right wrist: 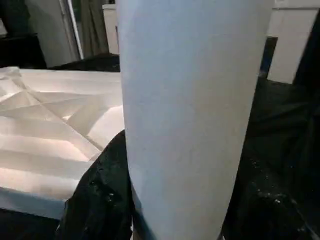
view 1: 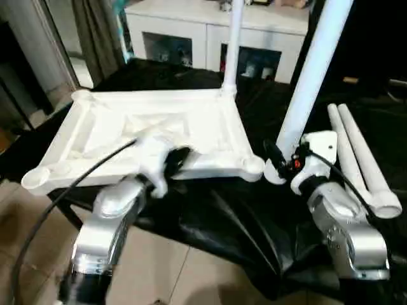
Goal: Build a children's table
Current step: Pick table leg
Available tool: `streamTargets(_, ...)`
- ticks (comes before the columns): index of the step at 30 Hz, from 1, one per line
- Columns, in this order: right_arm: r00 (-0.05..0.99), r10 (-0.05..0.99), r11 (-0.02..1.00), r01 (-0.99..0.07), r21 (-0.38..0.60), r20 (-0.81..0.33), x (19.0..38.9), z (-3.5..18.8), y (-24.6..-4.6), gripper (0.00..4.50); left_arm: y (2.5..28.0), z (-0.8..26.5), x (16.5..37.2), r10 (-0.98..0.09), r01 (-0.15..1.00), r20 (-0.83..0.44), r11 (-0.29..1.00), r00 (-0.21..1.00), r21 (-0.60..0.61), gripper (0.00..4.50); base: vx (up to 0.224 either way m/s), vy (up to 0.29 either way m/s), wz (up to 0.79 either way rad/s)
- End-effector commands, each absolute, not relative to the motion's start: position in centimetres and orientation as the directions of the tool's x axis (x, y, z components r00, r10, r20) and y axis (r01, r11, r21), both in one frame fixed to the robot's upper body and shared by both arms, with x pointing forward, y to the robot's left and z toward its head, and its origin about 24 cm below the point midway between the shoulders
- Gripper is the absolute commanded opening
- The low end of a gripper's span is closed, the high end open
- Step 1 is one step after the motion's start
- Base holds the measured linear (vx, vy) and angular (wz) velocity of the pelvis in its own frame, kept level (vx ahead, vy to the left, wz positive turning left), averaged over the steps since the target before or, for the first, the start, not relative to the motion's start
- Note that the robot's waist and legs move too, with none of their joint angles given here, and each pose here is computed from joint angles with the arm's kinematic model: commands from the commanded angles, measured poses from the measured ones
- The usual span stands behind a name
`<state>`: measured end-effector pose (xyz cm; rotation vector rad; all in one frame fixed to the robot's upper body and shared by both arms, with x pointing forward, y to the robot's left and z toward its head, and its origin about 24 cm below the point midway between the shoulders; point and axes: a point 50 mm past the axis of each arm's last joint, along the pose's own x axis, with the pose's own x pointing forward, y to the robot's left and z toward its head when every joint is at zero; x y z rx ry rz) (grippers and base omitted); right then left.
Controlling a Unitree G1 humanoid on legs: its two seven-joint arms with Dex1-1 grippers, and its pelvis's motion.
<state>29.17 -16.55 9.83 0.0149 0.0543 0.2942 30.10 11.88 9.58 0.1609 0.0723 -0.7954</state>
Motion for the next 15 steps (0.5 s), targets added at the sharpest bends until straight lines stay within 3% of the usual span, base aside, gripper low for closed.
streamTargets(1,0.954,0.3,0.954,-0.3,-0.004,-0.016,29.5,10.9,-17.1,1.89,11.5,8.2,30.9,-0.753,0.79,-0.243,0.6,0.612,0.13,1.27,0.0,0.0,0.0)
streamTargets(4,0.948,0.318,0.948,-0.318,-0.03,-0.011,29.4,11.3,-17.7,1.89,10.9,7.5,32.1,-0.789,0.862,-0.355,0.492,0.502,0.124,1.27,0.0,0.0,0.0)
streamTargets(10,0.95,0.313,0.949,-0.313,-0.039,-0.011,29.0,11.6,-19.0,1.89,9.9,6.9,33.9,-0.813,0.924,-0.447,0.367,0.373,0.104,0.7,0.0,0.0,0.0)
streamTargets(15,0.954,0.3,0.952,-0.301,-0.05,-0.017,28.7,11.4,-19.5,1.89,9.2,7.1,34.8,-0.812,0.926,-0.45,0.356,0.372,0.123,0.2,0.0,0.0,0.0)
